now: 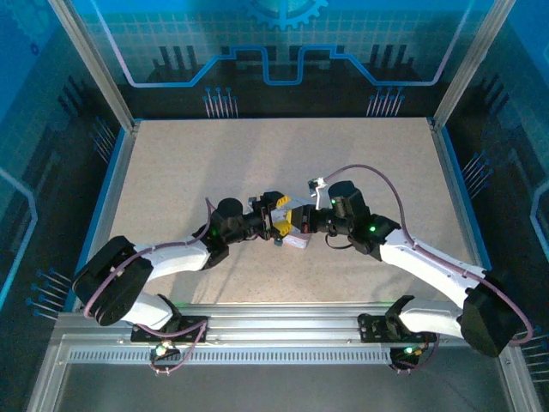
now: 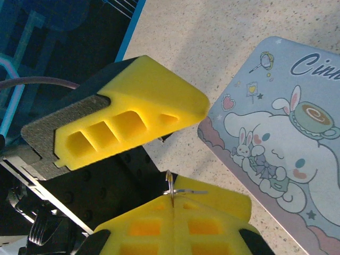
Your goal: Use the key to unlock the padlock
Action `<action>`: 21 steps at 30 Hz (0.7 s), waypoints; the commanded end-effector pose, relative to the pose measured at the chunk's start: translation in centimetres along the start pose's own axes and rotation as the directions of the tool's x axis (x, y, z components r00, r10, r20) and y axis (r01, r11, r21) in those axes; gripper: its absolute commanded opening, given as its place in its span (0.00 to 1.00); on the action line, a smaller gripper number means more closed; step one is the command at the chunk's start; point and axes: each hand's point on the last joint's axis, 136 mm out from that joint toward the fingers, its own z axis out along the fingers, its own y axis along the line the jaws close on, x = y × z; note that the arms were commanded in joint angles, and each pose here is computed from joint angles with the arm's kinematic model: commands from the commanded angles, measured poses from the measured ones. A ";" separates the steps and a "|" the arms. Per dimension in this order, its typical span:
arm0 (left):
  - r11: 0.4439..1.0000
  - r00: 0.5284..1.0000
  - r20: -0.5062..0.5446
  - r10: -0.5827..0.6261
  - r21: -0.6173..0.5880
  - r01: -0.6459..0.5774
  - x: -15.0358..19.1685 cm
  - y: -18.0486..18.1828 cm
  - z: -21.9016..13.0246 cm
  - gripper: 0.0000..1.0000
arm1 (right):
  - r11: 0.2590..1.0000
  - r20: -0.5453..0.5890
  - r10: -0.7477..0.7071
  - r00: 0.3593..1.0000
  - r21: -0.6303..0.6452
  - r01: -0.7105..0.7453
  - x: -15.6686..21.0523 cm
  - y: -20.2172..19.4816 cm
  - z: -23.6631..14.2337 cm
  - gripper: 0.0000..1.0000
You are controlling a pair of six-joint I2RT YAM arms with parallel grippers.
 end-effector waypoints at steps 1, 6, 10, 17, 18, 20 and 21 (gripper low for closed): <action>0.998 1.000 -0.001 -0.027 0.057 0.027 0.1 -0.8 -0.2 0.62 | 1.000 0.018 -0.012 1.000 -0.025 0.013 -0.7 1.2 0.2 0.00; 0.998 0.999 0.016 -0.040 0.053 0.039 -0.4 -0.3 -0.4 0.48 | 1.000 0.023 -0.014 1.000 -0.024 0.015 -0.7 1.4 0.1 0.00; 0.998 0.999 0.024 -0.046 0.050 0.044 -0.5 -0.1 -0.6 0.39 | 1.000 0.028 -0.015 0.999 -0.020 0.016 -0.8 1.3 -0.1 0.00; 0.998 0.998 0.047 -0.051 0.040 0.049 -0.9 0.4 -0.9 0.28 | 1.000 0.031 -0.013 0.999 -0.012 0.014 -0.7 1.2 -0.3 0.00; 0.998 0.997 0.051 -0.052 0.037 0.050 -1.0 0.5 -1.0 0.26 | 1.000 0.031 -0.015 0.999 -0.013 0.015 -0.7 1.2 -0.3 0.00; 0.998 0.997 0.053 -0.053 0.037 0.051 -1.0 0.5 -1.0 0.24 | 1.000 0.034 -0.015 0.999 -0.011 0.016 -0.8 1.2 -0.4 0.00; 0.998 0.997 0.053 -0.053 0.036 0.051 -1.0 0.6 -1.0 0.22 | 1.000 0.034 -0.015 0.999 -0.011 0.016 -0.8 1.2 -0.4 0.00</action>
